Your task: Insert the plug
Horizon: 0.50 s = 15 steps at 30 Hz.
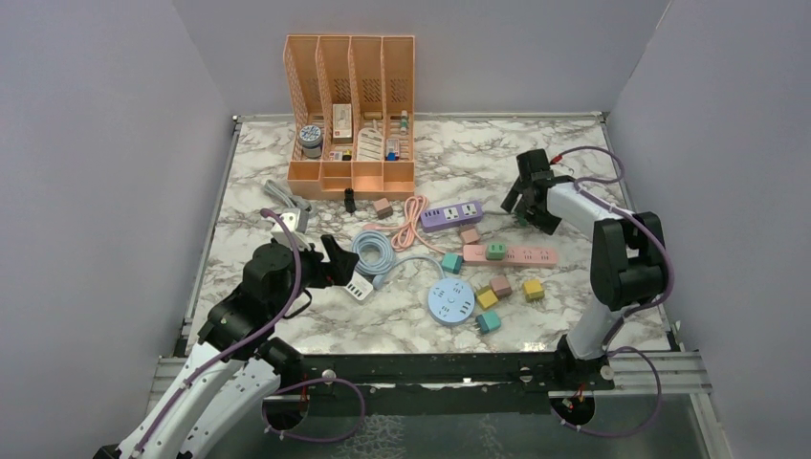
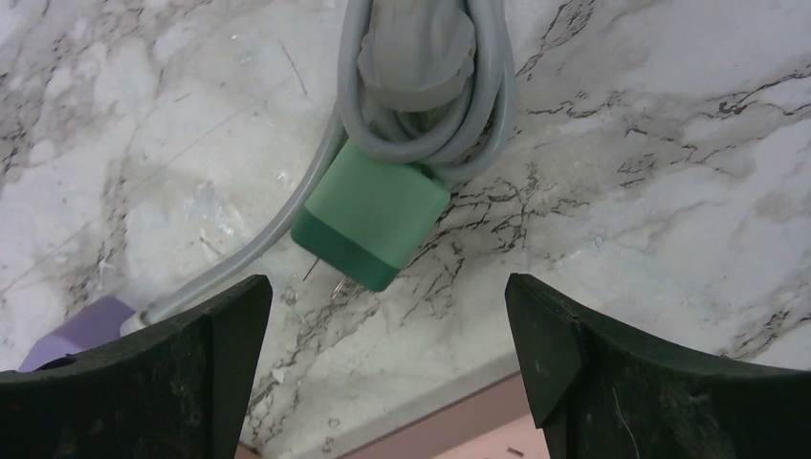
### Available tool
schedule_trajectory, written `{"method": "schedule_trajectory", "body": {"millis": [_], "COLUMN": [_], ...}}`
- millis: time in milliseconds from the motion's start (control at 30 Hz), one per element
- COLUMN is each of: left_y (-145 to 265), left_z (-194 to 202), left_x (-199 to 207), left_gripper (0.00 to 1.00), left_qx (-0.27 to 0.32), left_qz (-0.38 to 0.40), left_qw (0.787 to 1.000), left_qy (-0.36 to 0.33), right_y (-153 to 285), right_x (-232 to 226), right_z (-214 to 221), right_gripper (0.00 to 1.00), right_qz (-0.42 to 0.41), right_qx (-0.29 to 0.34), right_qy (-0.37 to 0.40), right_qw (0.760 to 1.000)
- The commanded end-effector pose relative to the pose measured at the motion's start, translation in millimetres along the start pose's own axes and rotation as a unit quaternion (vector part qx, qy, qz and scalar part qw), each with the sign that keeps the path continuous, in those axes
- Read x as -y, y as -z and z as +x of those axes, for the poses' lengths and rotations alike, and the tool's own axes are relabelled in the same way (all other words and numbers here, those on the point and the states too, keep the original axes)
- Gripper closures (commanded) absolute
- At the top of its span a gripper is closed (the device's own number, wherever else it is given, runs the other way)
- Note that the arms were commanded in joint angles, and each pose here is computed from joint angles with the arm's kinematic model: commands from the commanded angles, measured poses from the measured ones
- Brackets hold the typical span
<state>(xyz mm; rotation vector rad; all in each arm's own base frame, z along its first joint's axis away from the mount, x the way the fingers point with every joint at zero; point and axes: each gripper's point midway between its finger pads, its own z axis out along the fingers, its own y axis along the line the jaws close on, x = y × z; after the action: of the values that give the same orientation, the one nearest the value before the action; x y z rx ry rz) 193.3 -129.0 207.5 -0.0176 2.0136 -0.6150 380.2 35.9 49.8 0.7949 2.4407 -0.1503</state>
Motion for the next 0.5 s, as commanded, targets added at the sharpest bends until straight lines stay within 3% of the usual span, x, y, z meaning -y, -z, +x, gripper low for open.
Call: {"method": "schedule_trajectory", "body": {"millis": [0, 233, 467], "left_y": [-3, -3, -3], "left_z": [-2, -1, -1], "left_x": [-1, 0, 0], "left_gripper": [0.12, 0.12, 0.12], "left_qx": [0.009, 0.005, 0.006], "left_qz": [-0.003, -0.001, -0.001], "left_qw": [1.0, 1.0, 1.0], "left_qy": [0.004, 0.005, 0.006], "right_y": [-9, -26, -26], "right_x": [2, -3, -2], "right_z": [-27, -30, -25], "right_gripper": [0.1, 0.14, 0.31], "right_qz": [0.027, 0.03, 0.021], "right_qx": [0.039, 0.047, 0.046], "right_qy": [-0.035, -0.034, -0.038], "right_qw": [0.998, 0.998, 0.998]}}
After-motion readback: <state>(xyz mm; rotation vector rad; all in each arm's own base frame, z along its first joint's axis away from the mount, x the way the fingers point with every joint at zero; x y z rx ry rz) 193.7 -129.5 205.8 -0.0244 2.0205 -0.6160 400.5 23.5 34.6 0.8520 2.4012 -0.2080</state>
